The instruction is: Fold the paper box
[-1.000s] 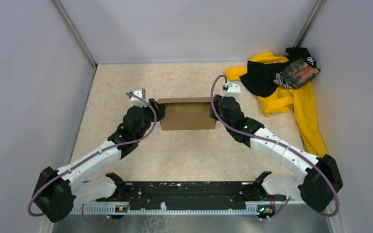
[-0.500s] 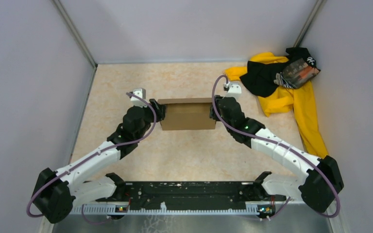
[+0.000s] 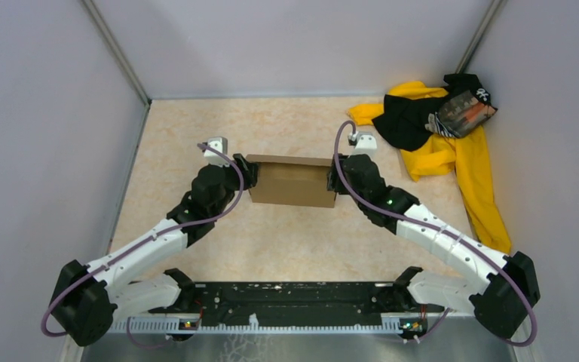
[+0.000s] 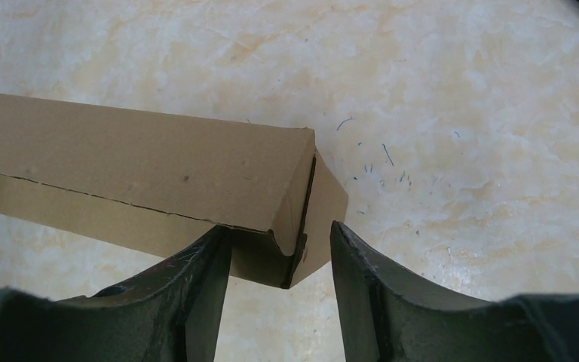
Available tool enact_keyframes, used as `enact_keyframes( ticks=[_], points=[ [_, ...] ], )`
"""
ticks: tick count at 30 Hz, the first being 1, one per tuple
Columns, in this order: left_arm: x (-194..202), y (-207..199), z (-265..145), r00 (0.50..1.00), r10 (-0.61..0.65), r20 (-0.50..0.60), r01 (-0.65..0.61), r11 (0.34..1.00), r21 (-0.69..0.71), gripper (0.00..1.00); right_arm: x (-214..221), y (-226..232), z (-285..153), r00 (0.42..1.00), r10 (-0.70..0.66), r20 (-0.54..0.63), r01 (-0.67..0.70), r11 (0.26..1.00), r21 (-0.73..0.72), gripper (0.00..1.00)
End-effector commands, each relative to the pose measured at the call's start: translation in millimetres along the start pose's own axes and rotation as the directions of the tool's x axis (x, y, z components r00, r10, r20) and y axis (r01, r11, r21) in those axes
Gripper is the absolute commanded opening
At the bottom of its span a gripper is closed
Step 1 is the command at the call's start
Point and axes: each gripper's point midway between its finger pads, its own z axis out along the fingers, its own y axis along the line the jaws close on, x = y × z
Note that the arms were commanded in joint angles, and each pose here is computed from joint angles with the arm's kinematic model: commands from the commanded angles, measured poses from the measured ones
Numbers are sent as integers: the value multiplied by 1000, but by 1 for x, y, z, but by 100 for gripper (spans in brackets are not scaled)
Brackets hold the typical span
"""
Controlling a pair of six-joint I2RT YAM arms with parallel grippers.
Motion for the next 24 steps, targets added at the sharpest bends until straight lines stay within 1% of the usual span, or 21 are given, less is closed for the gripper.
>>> enact_keyframes(
  ticks=[1,14,24],
  points=[
    [119,55,-33,898,108,-427,-165,981,-100,56,20,0,-8,994,-64,-88,63,998,-18,51],
    [114,52,-34,905,108,-412,-158,983,-88,56,3,13,-15,999,-27,-26,25,996,-91,52],
    [116,53,-33,901,112,-418,-165,982,-92,56,-15,10,-33,1000,-19,10,20,996,-90,54]
  ],
)
